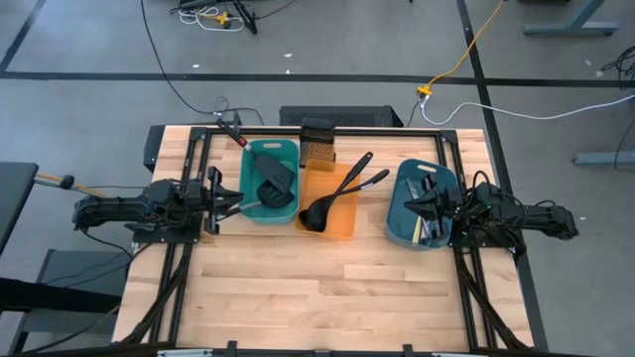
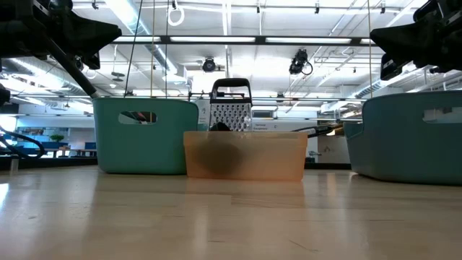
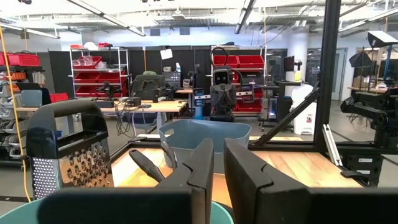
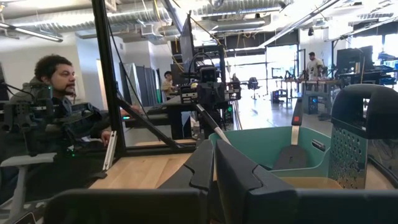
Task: Pick & Place Kitchen Items
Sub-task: Return to Home Position
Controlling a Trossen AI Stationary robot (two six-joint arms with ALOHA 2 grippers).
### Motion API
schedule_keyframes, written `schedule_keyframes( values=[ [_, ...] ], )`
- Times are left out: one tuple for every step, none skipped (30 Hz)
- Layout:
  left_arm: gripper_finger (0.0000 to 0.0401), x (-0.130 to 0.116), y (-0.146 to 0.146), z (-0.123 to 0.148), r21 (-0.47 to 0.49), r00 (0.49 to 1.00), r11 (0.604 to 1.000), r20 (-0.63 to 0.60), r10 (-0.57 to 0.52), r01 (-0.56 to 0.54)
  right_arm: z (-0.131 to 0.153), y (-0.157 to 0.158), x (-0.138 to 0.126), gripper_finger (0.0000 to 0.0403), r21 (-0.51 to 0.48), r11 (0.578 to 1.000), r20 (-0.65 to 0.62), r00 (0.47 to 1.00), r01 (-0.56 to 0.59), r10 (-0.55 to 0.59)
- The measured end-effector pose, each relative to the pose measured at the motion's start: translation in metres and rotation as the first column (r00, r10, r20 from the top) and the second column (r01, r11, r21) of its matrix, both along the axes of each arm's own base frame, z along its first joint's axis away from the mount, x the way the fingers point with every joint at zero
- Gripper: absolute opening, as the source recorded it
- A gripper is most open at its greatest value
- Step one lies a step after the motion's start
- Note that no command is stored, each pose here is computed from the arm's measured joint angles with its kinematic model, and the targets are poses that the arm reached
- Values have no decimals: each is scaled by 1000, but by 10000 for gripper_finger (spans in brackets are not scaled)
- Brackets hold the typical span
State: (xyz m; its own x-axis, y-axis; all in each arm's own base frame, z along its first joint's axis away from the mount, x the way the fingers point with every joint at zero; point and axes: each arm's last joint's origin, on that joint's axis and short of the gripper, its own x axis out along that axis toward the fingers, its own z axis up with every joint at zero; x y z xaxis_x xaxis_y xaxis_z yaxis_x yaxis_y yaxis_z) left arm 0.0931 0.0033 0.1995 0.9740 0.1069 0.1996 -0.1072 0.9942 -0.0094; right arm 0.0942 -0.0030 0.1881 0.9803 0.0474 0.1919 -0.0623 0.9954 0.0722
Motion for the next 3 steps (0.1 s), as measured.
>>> schedule_keyframes(
  values=[
    [42,0,0,0,0,1000,1000,0,0,0,0,0,0,29,0,1000,0,1000,0,0],
    [42,0,0,0,0,1000,1000,0,0,0,0,0,0,29,0,1000,0,1000,0,0],
    [42,0,0,0,0,1000,1000,0,0,0,0,0,0,29,0,1000,0,1000,0,0]
  ],
)
